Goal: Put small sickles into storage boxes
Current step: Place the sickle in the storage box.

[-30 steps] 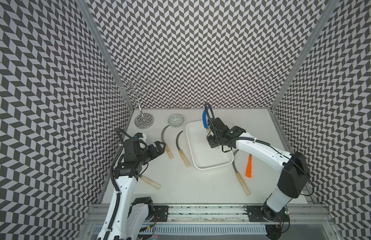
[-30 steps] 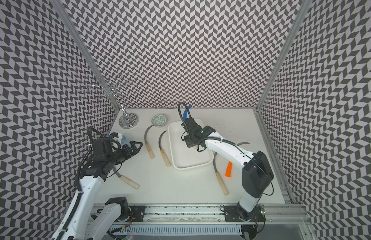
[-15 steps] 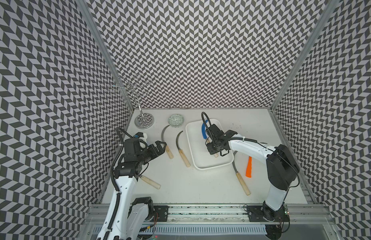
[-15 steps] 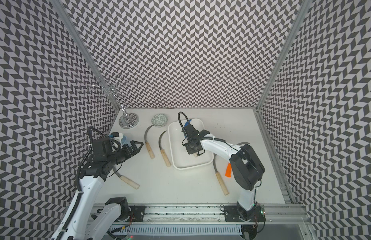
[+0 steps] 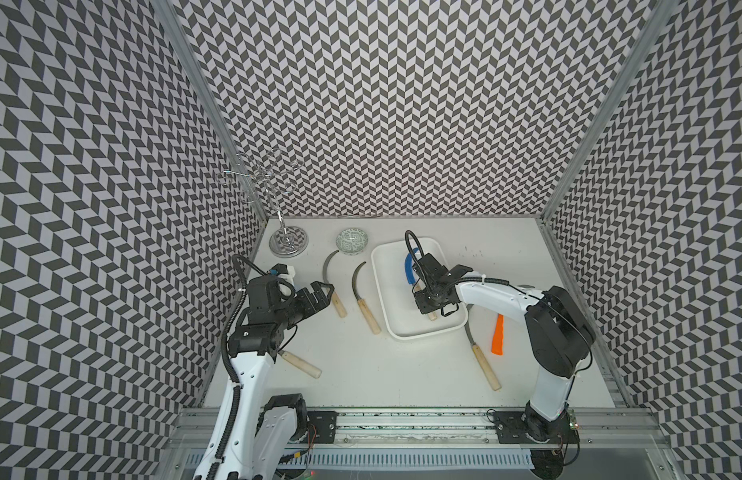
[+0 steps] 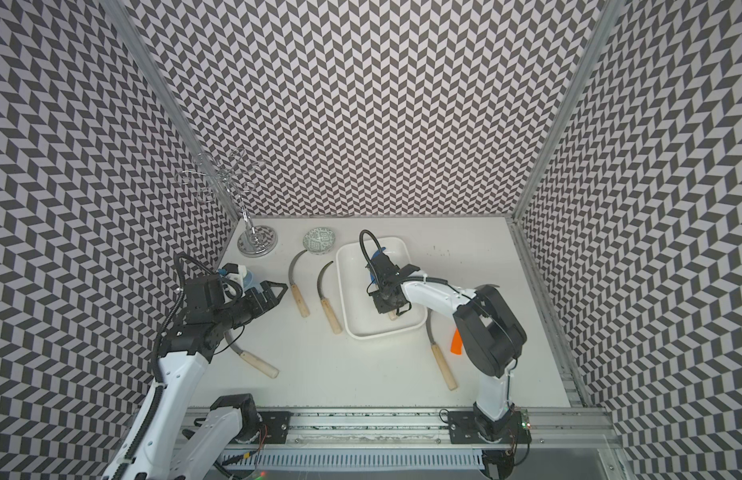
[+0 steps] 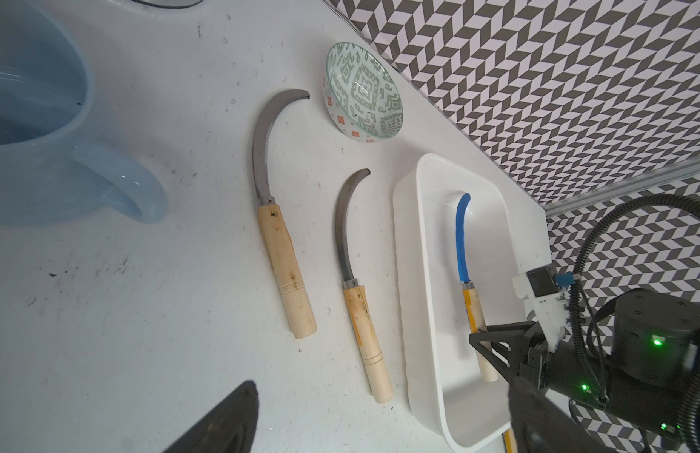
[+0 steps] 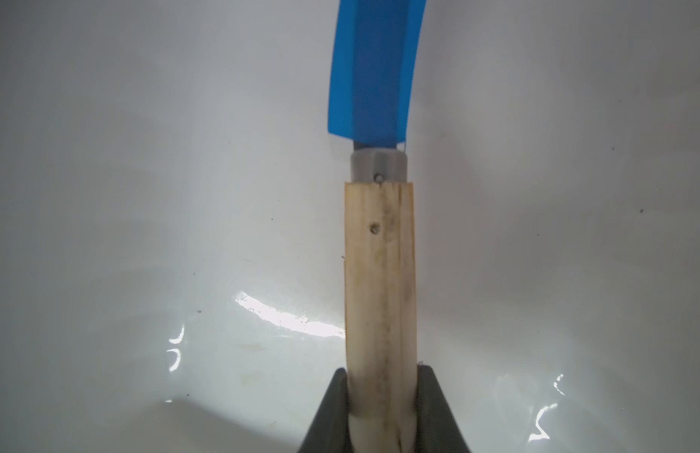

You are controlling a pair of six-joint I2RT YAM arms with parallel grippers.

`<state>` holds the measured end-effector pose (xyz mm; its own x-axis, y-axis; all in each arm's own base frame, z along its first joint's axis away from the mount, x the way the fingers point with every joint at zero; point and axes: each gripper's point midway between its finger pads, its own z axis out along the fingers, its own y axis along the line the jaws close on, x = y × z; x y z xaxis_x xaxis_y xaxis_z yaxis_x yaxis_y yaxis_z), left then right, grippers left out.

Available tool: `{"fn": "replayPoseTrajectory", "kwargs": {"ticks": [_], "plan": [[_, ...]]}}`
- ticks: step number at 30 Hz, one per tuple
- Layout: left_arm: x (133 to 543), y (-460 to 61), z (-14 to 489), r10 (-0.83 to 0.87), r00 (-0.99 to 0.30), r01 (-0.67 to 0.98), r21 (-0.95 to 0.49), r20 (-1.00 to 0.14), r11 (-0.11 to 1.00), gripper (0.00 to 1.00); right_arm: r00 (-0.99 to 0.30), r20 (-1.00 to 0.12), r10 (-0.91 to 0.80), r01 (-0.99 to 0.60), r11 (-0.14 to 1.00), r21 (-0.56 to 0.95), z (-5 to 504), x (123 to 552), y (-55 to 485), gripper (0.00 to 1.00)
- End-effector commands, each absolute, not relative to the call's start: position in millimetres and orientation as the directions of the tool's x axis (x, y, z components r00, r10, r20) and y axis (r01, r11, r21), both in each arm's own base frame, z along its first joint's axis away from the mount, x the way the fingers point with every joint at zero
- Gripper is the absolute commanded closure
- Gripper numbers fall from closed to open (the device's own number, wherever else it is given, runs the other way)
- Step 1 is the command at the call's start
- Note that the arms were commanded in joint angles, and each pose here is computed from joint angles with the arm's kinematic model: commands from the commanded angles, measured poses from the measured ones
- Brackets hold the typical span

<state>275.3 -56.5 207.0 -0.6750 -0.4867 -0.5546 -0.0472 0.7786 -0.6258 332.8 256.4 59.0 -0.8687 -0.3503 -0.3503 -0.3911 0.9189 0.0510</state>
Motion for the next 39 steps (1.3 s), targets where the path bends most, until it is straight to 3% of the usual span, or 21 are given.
{"fn": "replayPoseTrajectory", "kwargs": {"ticks": [1,39], "plan": [[276.0,-62.0,211.5,-0.466,-0.670,0.001,-0.629,-0.578,0.778,0.01,-0.873,-0.364,-0.324,-0.376,0.923,0.081,53.7,341.5,258.2,1.00],[274.8,-65.1,213.4,-0.455,-0.672,0.020,-0.629,-0.584,0.777,0.00,-0.908,-0.321,-0.270,-0.317,0.943,0.104,29.3,359.8,251.9,1.00]]}}
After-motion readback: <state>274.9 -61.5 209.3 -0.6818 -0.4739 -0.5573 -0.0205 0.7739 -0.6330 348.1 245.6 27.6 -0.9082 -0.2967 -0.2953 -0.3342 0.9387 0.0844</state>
